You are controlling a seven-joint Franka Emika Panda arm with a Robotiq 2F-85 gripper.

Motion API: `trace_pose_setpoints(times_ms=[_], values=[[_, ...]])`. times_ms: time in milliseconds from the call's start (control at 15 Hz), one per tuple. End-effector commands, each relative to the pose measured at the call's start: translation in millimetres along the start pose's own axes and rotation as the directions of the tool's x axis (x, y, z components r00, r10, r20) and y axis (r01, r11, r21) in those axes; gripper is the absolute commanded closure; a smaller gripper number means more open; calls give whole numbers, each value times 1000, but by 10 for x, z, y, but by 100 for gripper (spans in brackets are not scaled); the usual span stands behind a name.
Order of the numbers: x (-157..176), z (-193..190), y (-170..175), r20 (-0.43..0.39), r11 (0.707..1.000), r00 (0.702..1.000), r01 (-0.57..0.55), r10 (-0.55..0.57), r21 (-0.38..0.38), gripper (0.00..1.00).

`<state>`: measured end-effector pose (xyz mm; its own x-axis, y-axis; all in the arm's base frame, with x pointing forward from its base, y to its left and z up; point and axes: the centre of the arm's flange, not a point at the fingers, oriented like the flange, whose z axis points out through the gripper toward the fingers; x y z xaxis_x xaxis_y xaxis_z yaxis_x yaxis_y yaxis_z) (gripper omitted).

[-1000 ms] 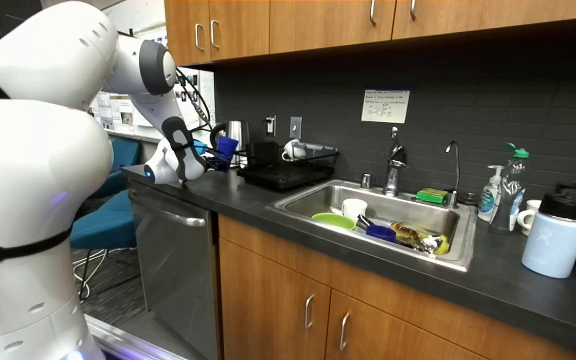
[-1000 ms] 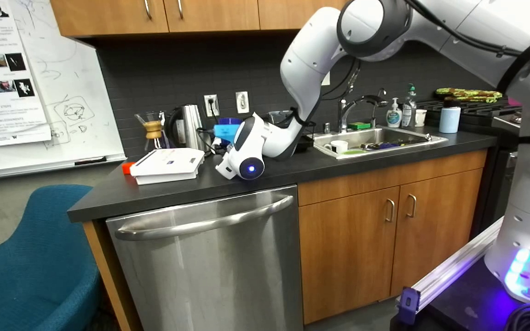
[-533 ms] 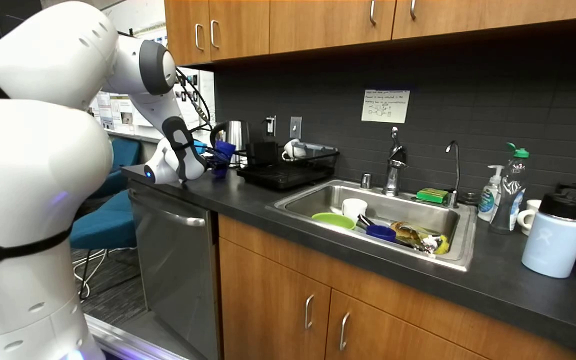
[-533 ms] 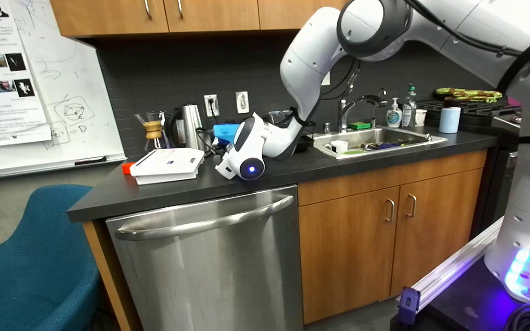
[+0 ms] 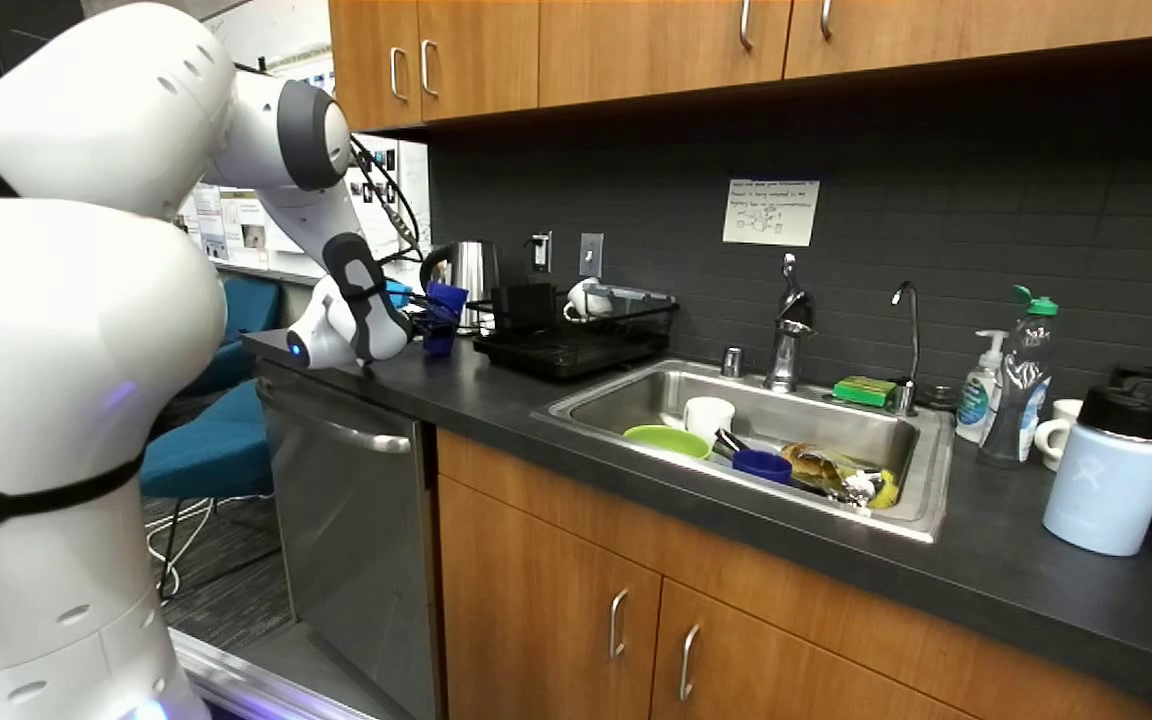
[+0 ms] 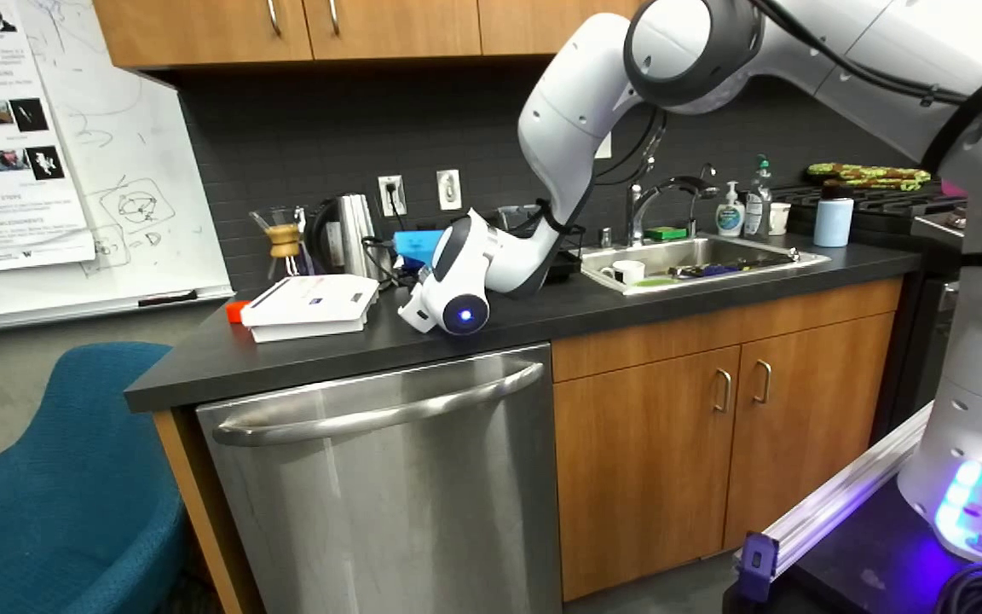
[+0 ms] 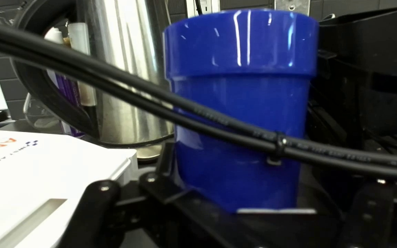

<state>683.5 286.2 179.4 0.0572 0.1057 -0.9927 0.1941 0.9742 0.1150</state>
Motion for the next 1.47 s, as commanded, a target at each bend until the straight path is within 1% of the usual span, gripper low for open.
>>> trace_pose_setpoints(times_ms=[0,267,733,1067,1400], values=[[-104,-29,9,-61,999,998,-12,14,40,0],[-174,-112,33,-119,996,992,-41,50,73,0],[-272,-123,64,-129,995,989,-61,70,74,0],[-388,-201,88,-204,994,975,-64,82,94,0],[-561,-264,75,-239,990,966,-74,101,117,0]])
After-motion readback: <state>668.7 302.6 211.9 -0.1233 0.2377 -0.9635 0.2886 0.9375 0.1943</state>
